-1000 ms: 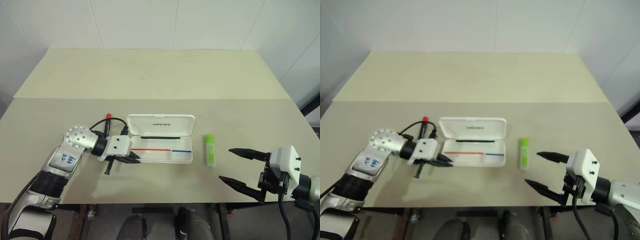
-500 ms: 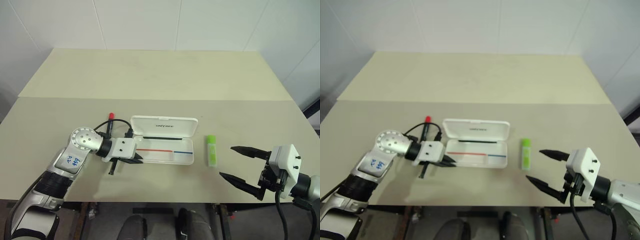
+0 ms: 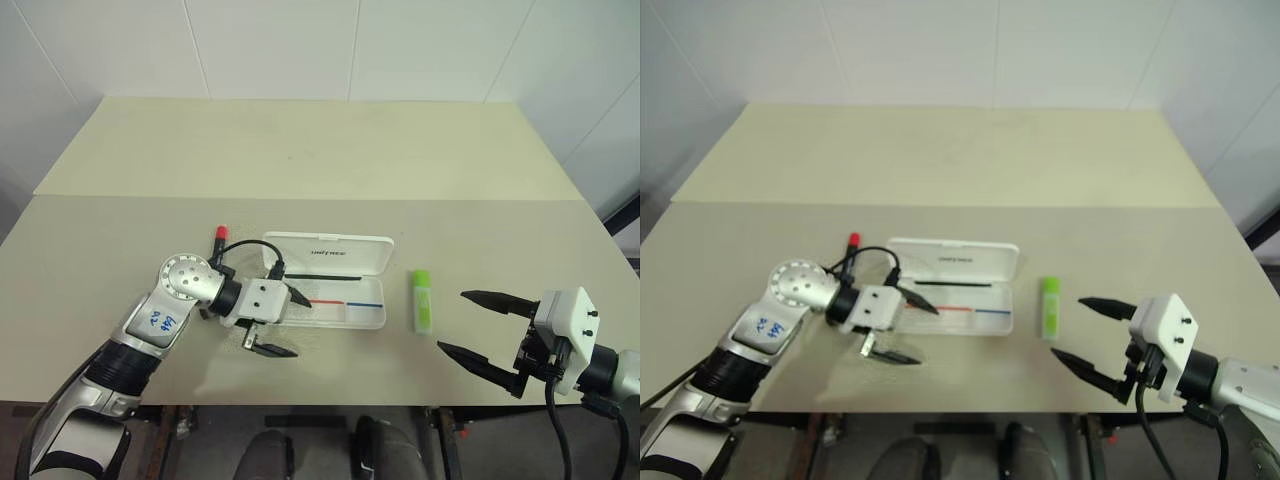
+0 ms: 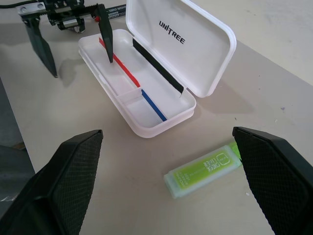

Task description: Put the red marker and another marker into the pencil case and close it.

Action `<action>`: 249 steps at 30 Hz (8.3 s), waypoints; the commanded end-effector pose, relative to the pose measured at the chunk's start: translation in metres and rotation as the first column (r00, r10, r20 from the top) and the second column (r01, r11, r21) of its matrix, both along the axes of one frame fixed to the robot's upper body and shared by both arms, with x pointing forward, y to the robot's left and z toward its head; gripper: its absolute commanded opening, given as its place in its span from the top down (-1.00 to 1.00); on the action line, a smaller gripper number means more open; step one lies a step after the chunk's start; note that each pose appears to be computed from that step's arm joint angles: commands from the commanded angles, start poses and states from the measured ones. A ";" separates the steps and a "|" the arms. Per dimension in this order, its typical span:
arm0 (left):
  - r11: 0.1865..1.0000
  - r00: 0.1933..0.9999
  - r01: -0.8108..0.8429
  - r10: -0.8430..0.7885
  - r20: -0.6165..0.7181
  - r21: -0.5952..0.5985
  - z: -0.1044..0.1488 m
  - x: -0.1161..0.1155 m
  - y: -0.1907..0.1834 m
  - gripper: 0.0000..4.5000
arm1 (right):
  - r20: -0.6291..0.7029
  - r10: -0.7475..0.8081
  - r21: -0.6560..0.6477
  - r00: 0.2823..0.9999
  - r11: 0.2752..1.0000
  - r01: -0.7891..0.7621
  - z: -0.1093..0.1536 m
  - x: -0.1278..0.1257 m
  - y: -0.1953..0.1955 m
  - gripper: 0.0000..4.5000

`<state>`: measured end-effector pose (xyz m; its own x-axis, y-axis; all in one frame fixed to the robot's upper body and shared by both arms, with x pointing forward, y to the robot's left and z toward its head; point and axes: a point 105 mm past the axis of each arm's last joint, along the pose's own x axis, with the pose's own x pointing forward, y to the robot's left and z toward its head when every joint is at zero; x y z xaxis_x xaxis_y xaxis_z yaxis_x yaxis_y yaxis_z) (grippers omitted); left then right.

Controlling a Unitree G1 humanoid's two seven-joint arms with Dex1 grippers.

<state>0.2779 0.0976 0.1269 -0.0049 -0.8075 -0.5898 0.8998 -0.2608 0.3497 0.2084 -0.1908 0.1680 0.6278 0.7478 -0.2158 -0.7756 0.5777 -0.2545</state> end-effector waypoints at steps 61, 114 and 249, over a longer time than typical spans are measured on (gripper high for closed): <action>0.243 0.405 -0.642 0.913 -0.052 -0.727 0.101 0.020 0.104 -0.97 | 0.060 0.452 0.204 0.890 0.867 -0.454 0.010 0.025 0.062 -1.00; -0.080 -0.046 -0.896 0.995 -0.088 -0.437 -0.017 0.065 0.140 -0.97 | 0.137 0.344 0.082 0.929 0.931 -0.357 0.061 0.007 0.017 -1.00; 0.955 0.997 -0.056 0.069 0.035 -0.290 0.066 0.020 -0.030 0.74 | 0.134 0.134 0.138 0.982 0.979 -0.153 0.015 -0.001 0.041 -1.00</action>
